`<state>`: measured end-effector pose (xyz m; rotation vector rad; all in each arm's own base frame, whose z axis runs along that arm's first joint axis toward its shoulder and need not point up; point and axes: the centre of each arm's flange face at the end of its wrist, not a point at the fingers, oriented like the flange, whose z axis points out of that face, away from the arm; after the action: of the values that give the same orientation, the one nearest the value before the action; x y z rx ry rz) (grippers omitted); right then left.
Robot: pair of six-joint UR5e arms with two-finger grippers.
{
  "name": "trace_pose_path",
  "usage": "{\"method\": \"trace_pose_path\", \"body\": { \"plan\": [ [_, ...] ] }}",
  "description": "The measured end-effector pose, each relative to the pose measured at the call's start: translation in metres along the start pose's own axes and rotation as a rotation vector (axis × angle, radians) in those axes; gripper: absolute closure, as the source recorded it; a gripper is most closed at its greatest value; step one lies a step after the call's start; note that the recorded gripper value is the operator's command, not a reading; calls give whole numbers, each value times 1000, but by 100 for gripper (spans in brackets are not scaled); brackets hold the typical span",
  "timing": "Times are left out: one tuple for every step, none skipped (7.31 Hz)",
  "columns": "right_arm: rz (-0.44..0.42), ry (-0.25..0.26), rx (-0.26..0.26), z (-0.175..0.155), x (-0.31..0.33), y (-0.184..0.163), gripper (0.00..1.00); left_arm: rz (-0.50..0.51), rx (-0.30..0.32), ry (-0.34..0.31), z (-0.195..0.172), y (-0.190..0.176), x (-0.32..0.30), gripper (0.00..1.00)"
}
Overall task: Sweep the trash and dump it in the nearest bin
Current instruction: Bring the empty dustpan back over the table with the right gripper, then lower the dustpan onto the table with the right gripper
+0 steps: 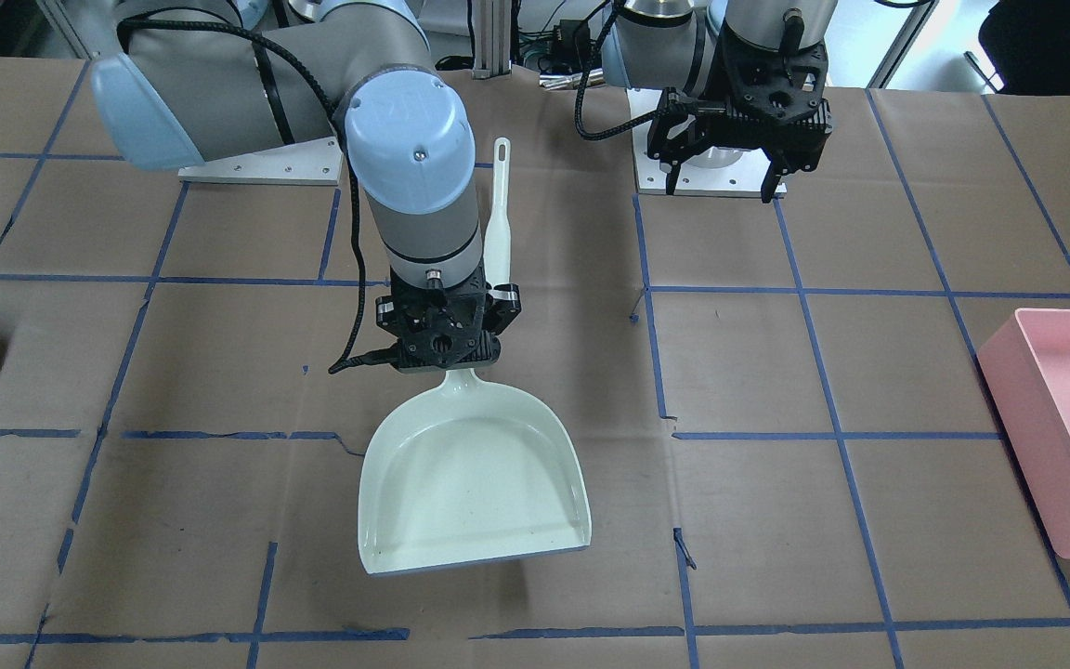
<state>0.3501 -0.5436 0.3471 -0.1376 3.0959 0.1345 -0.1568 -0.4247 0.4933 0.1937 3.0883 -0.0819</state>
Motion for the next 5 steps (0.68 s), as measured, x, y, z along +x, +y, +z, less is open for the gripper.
{"method": "trace_pose_path", "body": {
  "plan": [
    [9,2,20,11,-2,-9,98,0,-1,0,0,0,0,0],
    [34,2,45,24,-4,-20,98,0,-2,1,1,0,0,0],
    [64,1,55,38,-5,-28,98,0,-2,0,1,0,0,0],
    [82,3,53,48,-5,-32,98,0,-2,0,1,0,0,0],
    [90,6,44,56,-5,-34,98,0,-3,0,1,0,0,0]
  ]
}}
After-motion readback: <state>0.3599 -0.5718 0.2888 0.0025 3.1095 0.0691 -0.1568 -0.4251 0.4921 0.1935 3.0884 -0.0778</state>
